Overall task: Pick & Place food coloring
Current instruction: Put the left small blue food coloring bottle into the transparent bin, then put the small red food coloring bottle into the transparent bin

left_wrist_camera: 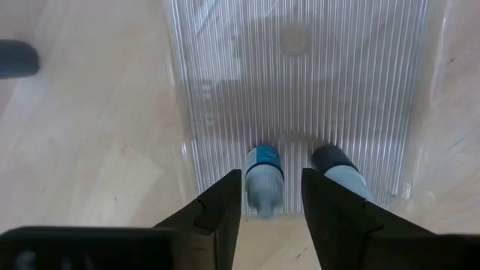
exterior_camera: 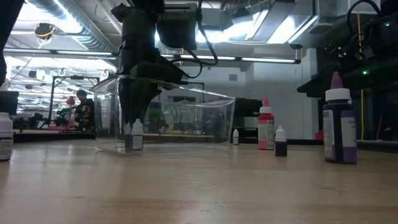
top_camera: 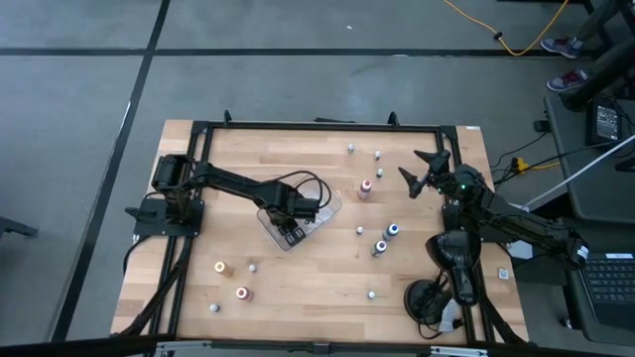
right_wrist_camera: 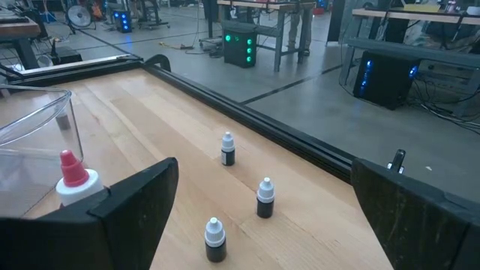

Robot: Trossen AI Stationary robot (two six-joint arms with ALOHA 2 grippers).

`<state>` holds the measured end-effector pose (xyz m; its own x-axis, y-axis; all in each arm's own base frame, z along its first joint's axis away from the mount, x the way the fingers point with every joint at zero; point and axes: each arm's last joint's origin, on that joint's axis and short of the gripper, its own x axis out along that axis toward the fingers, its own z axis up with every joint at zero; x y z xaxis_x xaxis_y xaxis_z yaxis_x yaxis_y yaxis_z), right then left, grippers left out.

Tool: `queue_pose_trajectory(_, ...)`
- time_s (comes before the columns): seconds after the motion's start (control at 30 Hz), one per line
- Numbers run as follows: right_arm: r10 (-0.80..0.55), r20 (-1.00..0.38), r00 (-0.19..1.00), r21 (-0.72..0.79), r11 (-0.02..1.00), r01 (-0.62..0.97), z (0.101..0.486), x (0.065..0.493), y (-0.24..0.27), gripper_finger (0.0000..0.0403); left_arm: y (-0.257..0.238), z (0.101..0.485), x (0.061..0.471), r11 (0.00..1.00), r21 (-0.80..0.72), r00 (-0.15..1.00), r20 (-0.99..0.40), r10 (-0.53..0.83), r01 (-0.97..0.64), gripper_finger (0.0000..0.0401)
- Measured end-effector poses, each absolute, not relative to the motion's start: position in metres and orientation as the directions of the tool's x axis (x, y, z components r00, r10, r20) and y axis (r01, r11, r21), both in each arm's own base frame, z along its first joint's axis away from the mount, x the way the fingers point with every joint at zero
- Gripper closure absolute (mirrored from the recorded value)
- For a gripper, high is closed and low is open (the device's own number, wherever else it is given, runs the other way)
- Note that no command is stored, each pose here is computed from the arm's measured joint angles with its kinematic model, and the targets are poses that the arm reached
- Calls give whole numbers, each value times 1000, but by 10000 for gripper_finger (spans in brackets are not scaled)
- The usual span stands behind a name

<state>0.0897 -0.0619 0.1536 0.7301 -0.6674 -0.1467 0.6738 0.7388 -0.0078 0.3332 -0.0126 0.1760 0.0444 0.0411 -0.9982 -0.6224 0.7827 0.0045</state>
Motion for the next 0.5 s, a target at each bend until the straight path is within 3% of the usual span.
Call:
queue_pose_trajectory(0.23,-668,-147,730,-8,739,674,154,90,-62,8,-11,186,339,786,-21,67,-997,26,-617,232)
queue_pose_trajectory(0.5,-667,-146,730,-9,739,674,154,90,-62,8,-2,204,338,791,-26,116,-992,57,-612,160)
